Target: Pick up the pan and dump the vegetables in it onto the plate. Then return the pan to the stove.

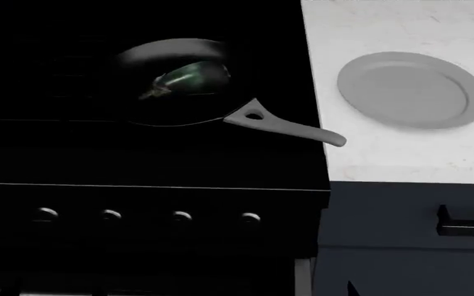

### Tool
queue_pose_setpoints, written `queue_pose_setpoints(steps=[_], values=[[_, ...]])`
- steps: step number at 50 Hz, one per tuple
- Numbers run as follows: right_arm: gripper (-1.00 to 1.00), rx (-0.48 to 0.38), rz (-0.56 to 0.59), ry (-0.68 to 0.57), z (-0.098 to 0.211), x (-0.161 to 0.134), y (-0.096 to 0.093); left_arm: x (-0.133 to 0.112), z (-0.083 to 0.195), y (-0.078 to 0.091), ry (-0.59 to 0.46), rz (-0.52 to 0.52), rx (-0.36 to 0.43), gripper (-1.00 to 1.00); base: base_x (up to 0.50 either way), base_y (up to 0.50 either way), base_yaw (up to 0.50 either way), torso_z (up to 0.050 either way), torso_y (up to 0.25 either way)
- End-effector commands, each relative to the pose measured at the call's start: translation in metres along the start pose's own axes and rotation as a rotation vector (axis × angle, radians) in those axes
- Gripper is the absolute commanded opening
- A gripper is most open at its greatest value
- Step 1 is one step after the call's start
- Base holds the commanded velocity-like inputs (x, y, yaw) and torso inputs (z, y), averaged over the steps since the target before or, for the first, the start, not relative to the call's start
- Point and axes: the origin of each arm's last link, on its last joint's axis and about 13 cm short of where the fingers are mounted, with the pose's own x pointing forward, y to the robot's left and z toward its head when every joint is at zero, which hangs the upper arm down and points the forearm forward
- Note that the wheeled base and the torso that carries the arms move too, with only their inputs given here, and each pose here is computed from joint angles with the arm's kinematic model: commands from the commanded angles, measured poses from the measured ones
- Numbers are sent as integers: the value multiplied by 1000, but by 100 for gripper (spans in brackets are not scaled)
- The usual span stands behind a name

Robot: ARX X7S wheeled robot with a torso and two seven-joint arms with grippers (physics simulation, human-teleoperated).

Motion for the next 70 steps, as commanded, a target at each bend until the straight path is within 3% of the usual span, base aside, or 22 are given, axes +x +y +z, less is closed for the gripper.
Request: queue_pose_setpoints(steps=[1,8,14,33,46,60,70], values=[[100,-30,13,-11,9,-4,2,-3,8,2,-4,35,9,100,0,0,0,15,0],[100,-48,67,-46,41,-14,6,-16,36,4,-41,-17,29,100,0,0,0,47,83],[100,-76,65,-83,76,-24,-6,-20,79,12,-82,-67,61,100,0,0,0,47,84],[100,-200,80,-102,148,-18,-31,-19,155,37,-153,-90,124,100,0,0,0,47,85],[100,-339,99,-139,213,-8,-38,-9,187,45,-167,-105,142,100,0,0,0,47,85],[100,-393,97,-196,274,-17,-41,-8,236,45,-233,-98,166,100,0,0,0,47,85],[100,-441,101,-239,307,-25,-32,-10,244,44,-258,-105,164,100,256,0,0,47,85]])
